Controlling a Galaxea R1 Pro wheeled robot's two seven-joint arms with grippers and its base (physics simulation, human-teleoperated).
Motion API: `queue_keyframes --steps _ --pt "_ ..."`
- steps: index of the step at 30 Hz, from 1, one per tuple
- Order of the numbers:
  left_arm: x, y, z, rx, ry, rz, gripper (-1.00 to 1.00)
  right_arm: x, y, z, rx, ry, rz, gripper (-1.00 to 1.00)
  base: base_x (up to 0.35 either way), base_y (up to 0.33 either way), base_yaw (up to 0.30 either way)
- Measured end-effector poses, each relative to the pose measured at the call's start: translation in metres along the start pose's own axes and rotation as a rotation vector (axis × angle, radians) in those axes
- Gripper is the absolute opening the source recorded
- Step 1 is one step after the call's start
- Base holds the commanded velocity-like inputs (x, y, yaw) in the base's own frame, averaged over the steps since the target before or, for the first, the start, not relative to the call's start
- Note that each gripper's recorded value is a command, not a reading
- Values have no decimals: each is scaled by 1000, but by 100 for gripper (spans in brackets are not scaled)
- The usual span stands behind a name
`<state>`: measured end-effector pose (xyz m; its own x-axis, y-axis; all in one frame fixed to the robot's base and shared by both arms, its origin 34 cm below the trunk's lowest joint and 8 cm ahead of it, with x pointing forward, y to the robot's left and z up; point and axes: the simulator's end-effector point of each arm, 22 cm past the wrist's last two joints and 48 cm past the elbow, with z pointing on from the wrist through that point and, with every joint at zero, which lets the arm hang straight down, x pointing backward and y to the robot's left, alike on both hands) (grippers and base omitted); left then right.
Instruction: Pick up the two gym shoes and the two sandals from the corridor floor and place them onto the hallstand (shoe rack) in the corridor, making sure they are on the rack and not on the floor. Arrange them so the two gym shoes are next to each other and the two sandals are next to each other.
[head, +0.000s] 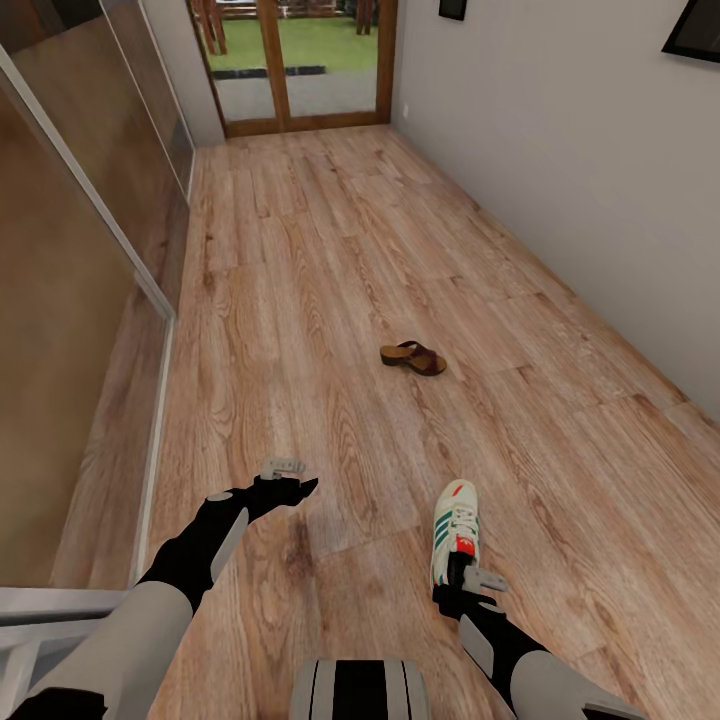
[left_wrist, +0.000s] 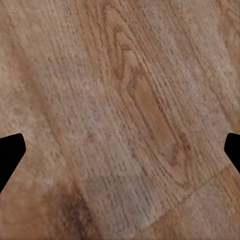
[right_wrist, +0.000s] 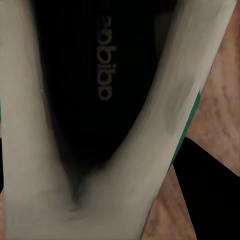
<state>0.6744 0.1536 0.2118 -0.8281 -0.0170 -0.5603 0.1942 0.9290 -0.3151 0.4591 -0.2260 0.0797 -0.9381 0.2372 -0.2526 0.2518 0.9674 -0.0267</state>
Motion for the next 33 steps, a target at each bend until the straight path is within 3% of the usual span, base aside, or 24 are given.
queue_keyframes --steps 8,33 --pt "0 0 0 0 1 1 100 0 0 0 -1 0 3 -100 0 0 0" --pt "-57 -17 -35 5 -93 38 100 -57 8 -33 -22 -113 7 -100 0 0 0"
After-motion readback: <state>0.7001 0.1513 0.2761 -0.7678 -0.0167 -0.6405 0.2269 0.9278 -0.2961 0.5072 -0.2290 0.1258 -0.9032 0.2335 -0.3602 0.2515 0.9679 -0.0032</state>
